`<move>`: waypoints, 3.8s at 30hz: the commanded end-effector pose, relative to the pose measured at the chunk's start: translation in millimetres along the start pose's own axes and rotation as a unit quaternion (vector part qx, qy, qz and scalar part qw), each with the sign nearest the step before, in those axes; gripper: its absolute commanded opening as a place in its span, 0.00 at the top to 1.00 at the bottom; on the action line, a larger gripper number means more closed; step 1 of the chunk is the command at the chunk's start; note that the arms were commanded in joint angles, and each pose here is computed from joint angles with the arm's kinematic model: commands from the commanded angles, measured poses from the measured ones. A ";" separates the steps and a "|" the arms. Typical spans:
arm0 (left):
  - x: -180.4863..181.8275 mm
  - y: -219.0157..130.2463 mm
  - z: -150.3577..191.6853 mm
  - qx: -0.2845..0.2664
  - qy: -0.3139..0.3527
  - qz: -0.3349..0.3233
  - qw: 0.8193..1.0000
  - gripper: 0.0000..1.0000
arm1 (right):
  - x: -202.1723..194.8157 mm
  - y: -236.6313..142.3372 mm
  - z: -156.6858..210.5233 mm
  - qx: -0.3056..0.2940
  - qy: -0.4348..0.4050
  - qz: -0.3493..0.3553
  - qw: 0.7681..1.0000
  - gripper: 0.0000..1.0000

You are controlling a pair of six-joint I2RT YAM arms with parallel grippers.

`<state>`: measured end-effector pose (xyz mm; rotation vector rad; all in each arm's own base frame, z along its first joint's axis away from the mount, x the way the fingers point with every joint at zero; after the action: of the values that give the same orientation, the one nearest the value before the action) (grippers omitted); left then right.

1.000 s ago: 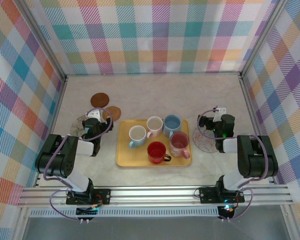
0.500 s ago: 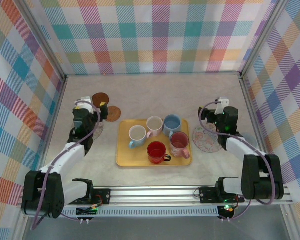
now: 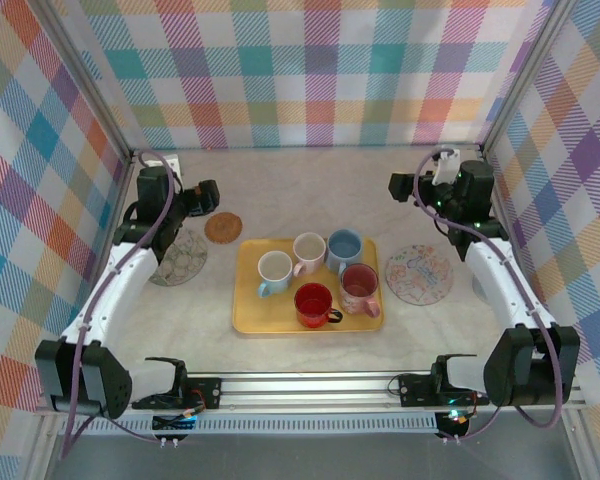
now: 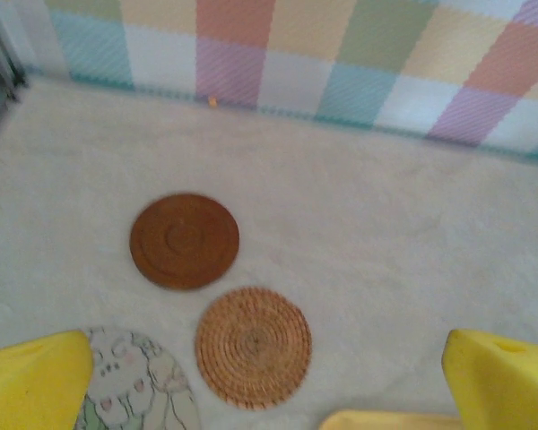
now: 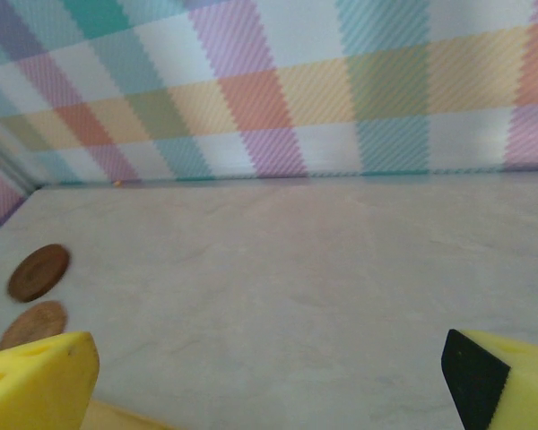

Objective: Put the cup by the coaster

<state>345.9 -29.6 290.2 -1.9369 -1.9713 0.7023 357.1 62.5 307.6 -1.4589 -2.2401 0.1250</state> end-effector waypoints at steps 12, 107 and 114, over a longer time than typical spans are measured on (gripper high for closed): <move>-4.1 34.2 29.0 0.188 -0.057 -0.013 0.980 0.23 | 68.2 15.5 19.8 0.166 -0.045 -0.110 0.979 0.01; -222.4 248.9 161.8 0.367 0.011 0.232 0.901 1.00 | 72.9 37.2 78.5 0.215 0.025 -0.069 0.974 0.01; -231.1 252.0 165.3 0.369 0.006 0.239 0.898 1.00 | 72.4 38.2 81.1 0.218 0.026 -0.069 0.973 0.01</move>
<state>500.8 -278.7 81.9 -1.9766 -1.0048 1.2562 332.8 154.1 242.1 -1.0633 -2.0754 0.5197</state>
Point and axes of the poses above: each hand's point on the last joint's axis, 136 mm out from that joint toward the fingers, its own y axis out along the fingers, its own x axis along the line the jaws close on, z = x × y, the point moved 6 cm from there along -y, back along the fingers, and after that the axes turned 3 degrees about y, right-handed, at the moved point
